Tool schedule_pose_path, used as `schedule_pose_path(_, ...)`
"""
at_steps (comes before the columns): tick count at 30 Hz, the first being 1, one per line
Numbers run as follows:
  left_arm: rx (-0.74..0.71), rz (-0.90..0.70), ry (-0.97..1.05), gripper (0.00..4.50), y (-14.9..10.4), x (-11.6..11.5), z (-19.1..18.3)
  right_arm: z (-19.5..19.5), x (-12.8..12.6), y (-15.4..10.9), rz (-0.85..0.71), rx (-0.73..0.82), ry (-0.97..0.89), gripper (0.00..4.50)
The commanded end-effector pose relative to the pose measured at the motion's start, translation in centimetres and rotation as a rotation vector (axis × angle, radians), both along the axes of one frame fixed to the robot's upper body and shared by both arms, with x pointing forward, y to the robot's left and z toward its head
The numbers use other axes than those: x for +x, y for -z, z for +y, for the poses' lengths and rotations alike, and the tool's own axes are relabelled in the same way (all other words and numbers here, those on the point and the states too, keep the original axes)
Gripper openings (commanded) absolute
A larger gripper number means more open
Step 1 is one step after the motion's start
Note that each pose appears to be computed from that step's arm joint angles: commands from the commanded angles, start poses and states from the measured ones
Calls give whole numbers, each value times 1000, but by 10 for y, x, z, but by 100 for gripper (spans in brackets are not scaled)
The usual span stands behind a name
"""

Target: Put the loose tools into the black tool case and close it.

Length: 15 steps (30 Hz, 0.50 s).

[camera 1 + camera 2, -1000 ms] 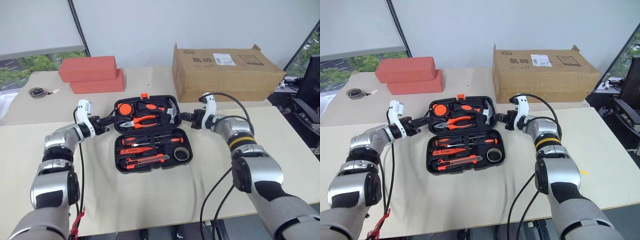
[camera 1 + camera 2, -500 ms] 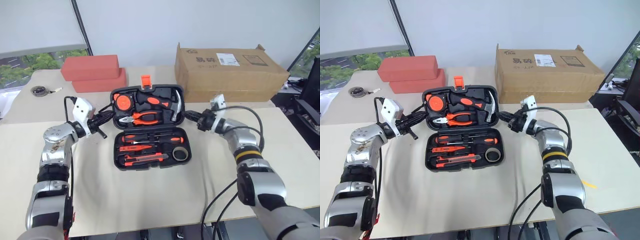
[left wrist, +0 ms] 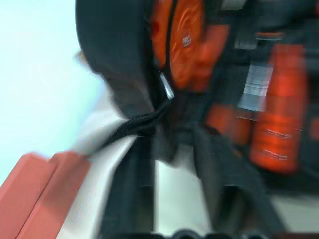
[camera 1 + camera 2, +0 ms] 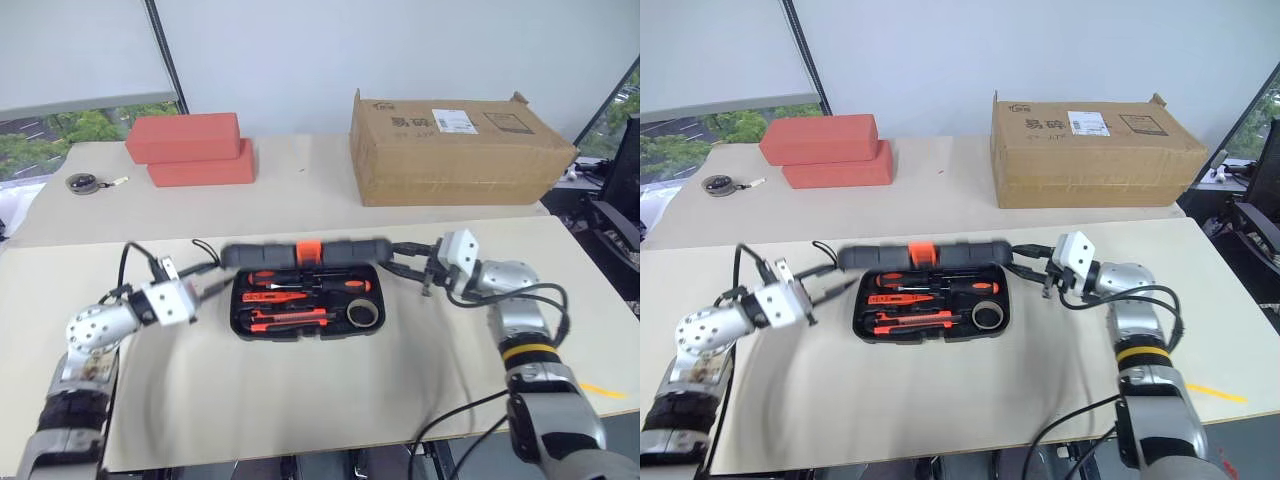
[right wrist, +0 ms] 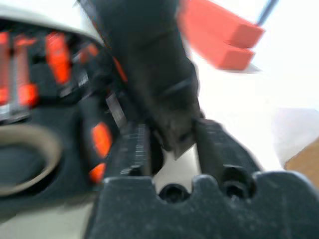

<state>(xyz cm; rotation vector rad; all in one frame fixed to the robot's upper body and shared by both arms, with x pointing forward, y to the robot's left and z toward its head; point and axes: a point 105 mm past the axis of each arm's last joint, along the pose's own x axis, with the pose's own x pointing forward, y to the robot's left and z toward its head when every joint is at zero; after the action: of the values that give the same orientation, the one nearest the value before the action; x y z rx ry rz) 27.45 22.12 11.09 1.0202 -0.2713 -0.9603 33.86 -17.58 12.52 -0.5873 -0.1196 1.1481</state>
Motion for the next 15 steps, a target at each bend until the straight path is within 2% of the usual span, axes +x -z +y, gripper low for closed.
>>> schedule_pose_path(1, -73, -21, -159, 301, -16, 7, 38, -22, -40, 17, 218, -158, -75, 321)
schedule_pose_path(2, -149, -18, -257, 346, -25, 16, 54, -23, -52, 21, 283, -179, -93, 325)
schedule_pose_path(5, -316, -14, -424, 444, -44, 37, 82, -7, -80, 24, 396, -170, -162, 325)
schedule_pose_path(7, -434, -8, -468, 444, -58, 53, 85, 11, -91, 26, 438, -163, -202, 325)
schedule_pose_path(10, -537, 3, -440, 444, -78, 73, 69, 35, -88, 27, 440, -117, -190, 325)
schedule_pose_path(13, -553, 13, -311, 444, -95, 89, 26, 55, -63, 30, 382, -75, -87, 325)
schedule_pose_path(15, -548, 31, -212, 444, -103, 96, -6, 60, -34, 25, 293, -48, 19, 325)
